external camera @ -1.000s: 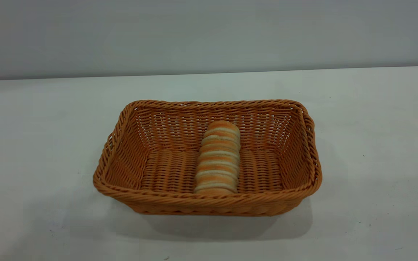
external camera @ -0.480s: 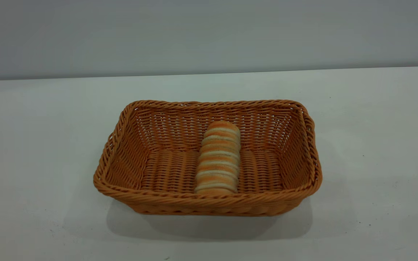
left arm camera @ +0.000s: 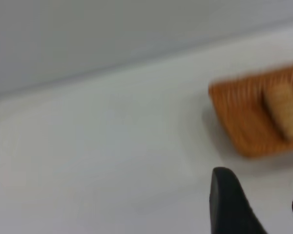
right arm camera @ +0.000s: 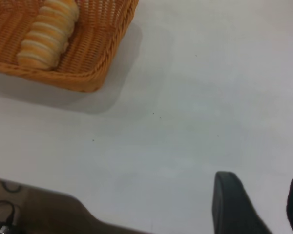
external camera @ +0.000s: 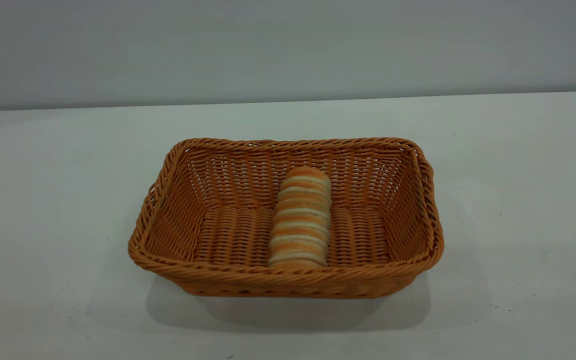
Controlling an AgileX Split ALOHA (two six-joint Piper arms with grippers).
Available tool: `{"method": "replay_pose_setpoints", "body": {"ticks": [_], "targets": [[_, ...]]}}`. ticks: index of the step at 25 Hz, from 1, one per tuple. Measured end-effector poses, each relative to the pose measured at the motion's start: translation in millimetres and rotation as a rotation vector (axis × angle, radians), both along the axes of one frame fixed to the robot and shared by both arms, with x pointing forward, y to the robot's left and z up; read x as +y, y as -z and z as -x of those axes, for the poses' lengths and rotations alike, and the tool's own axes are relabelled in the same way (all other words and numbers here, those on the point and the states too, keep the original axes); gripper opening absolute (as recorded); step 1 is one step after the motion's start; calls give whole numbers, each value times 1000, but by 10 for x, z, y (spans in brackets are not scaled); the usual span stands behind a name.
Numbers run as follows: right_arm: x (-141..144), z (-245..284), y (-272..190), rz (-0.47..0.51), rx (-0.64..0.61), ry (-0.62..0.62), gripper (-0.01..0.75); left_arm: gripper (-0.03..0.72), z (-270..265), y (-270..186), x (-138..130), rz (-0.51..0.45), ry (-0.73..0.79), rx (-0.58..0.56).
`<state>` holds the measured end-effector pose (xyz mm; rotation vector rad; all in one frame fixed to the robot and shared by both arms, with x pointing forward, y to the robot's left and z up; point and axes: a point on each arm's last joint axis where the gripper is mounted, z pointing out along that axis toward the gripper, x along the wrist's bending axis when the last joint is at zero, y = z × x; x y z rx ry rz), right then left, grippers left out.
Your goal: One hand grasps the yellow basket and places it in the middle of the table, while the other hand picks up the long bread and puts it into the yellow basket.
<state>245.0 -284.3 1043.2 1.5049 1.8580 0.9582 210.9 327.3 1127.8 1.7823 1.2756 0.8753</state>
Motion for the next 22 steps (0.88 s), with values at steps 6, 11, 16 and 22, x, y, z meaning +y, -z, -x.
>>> {"method": "replay_pose_setpoints", "body": {"ticks": [6, 11, 16, 22], "targets": [[0, 0, 0, 0, 0, 0, 259, 390, -46, 456, -83, -1, -49, 92], [0, 0, 0, 0, 0, 0, 259, 381, -104, 690, -148, -5, -73, 167], [0, 0, 0, 0, 0, 0, 259, 378, -169, 880, -197, 5, -120, 226], [0, 0, 0, 0, 0, 0, 259, 378, -113, 933, -211, 11, -153, 182]]}}
